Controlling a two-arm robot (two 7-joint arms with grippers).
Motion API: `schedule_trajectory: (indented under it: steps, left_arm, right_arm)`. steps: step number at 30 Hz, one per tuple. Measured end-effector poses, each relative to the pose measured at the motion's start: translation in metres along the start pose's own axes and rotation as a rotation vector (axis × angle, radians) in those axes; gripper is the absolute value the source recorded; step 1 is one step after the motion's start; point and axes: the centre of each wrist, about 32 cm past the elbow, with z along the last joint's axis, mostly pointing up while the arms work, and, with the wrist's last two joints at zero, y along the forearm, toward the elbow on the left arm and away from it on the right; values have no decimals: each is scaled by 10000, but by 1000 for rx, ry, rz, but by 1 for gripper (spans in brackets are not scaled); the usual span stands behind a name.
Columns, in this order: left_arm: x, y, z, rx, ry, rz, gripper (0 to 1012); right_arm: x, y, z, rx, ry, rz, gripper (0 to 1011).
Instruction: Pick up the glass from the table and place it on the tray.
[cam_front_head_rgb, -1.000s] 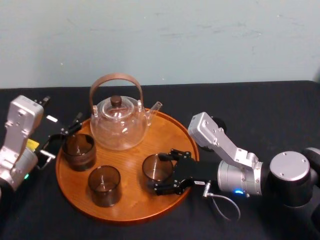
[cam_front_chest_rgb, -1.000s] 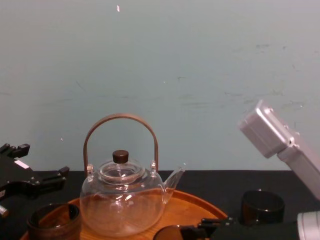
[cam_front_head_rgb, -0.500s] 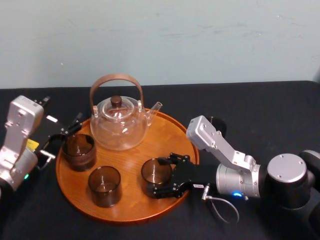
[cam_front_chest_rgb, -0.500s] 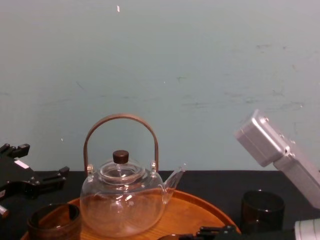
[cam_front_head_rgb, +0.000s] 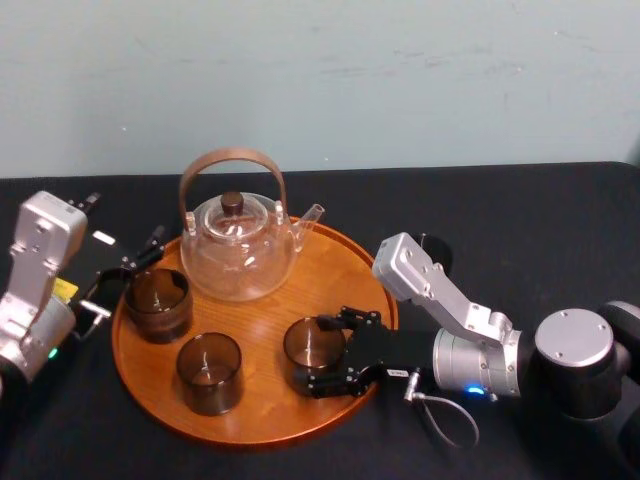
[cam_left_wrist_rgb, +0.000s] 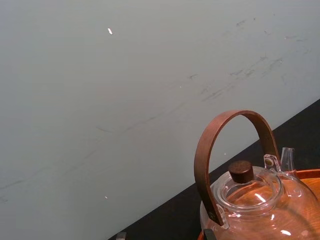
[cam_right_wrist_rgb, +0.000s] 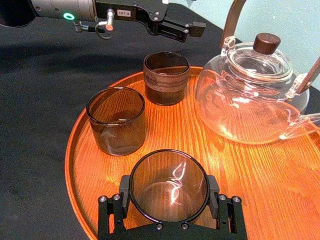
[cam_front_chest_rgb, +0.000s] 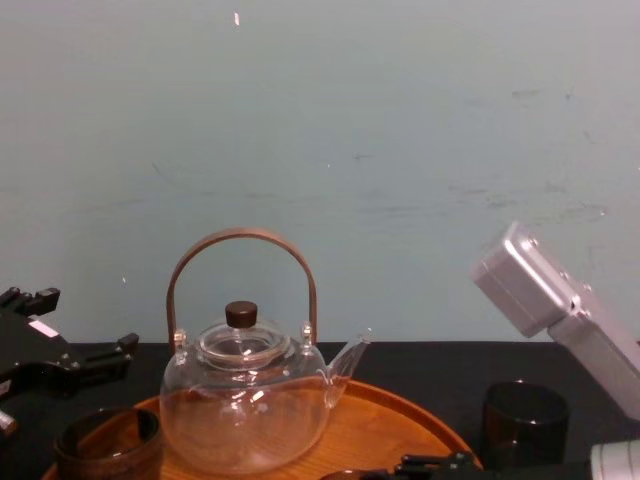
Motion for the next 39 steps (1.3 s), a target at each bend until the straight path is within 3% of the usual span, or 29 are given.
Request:
schedule_trajectory:
  steps: [5,10,31,39]
  left_arm:
    - [0,0,0,0,0,0,1001]
    - [0,0,0,0,0,0,1001]
    - [0,0,0,0,0,0,1001]
    - [0,0,0,0,0,0,1001]
  right_arm:
    - [0,0,-7,-4,1,-1,908]
    - [-1,0,-13,-10,2,-1,1002]
    - [3,-2,-5,-5,3,0,1002]
    - [17,-149,-30,14,6,9,1002]
